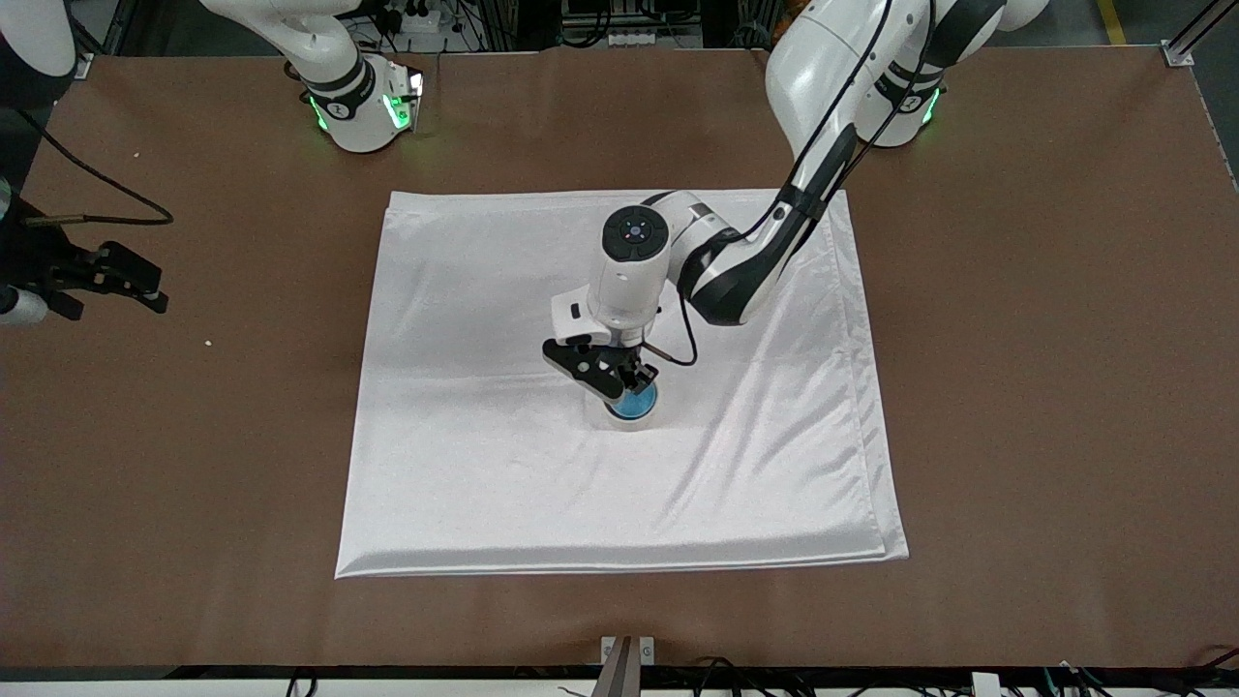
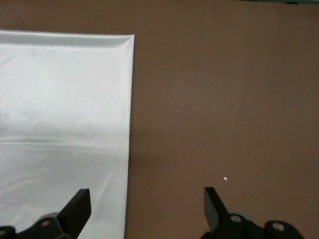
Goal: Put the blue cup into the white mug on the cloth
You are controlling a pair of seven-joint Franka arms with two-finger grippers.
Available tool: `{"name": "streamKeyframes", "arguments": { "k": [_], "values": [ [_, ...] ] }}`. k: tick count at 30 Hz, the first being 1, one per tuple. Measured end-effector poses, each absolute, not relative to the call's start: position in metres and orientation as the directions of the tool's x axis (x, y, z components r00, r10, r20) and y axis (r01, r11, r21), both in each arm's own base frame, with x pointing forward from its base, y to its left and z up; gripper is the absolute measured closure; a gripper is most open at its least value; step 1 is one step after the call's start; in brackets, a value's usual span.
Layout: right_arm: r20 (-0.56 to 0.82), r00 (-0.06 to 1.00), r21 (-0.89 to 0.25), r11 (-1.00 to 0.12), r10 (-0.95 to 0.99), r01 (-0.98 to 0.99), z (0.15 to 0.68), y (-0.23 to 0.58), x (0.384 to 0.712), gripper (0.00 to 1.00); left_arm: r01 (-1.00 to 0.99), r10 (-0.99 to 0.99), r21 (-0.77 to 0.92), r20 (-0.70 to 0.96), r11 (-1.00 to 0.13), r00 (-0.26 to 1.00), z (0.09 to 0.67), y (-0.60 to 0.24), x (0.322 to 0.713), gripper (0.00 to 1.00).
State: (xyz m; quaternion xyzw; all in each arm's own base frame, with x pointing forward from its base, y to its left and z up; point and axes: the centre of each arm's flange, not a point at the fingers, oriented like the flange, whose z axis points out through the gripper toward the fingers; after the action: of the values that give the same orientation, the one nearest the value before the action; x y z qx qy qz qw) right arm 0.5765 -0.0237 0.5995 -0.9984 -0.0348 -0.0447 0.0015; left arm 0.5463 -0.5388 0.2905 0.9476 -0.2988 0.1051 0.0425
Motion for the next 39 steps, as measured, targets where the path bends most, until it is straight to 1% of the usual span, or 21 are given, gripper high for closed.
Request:
{"name": "streamKeyframes", "arguments": {
  "k": [5, 6, 8, 17, 22, 28, 33, 39],
  "values": [
    [0.108, 0.992, 0.002, -0.998, 0.062, 0.062, 0.622, -0.028, 0.573, 0.0, -0.569, -0.553, 0.009, 0.229, -0.822, 0.801, 0.313, -0.535, 0.55, 0.17],
    [0.11, 0.992, 0.002, -0.998, 0.062, 0.062, 0.624, -0.028, 0.572, 0.0, -0.567, -0.552, 0.005, 0.223, -0.824, 0.803, 0.32, -0.533, 0.551, 0.08],
    [0.113, 0.992, 0.002, -0.998, 0.064, 0.064, 0.627, -0.027, 0.572, 0.0, -0.562, -0.551, -0.006, 0.205, -0.827, 0.809, 0.335, -0.528, 0.55, 0.01],
    [0.084, 0.994, -0.001, -0.997, 0.073, 0.073, 0.625, -0.022, 0.569, 0.0, -0.542, -0.542, -0.047, 0.154, -0.839, 0.826, 0.426, -0.501, 0.537, 0.0],
    [0.082, 0.994, -0.002, -0.997, 0.07, 0.071, 0.625, -0.023, 0.569, 0.0, -0.507, -0.512, -0.071, 0.13, -0.859, 0.849, 0.486, -0.466, 0.532, 0.0],
    [0.077, 0.995, -0.002, -0.998, 0.067, 0.068, 0.624, -0.025, 0.568, 0.0, -0.473, -0.481, -0.093, 0.112, -0.876, 0.869, 0.549, -0.43, 0.513, 0.0],
    [0.076, 0.995, -0.002, -0.998, 0.066, 0.066, 0.624, -0.026, 0.568, 0.0, -0.43, -0.434, -0.061, 0.089, -0.901, 0.896, 0.585, -0.398, 0.503, 0.0],
    [0.074, 0.995, -0.002, -0.998, 0.067, 0.067, 0.624, -0.025, 0.568, 0.0, -0.353, -0.354, -0.029, 0.06, -0.935, 0.933, 0.615, -0.345, 0.505, 0.0]
  ]
}}
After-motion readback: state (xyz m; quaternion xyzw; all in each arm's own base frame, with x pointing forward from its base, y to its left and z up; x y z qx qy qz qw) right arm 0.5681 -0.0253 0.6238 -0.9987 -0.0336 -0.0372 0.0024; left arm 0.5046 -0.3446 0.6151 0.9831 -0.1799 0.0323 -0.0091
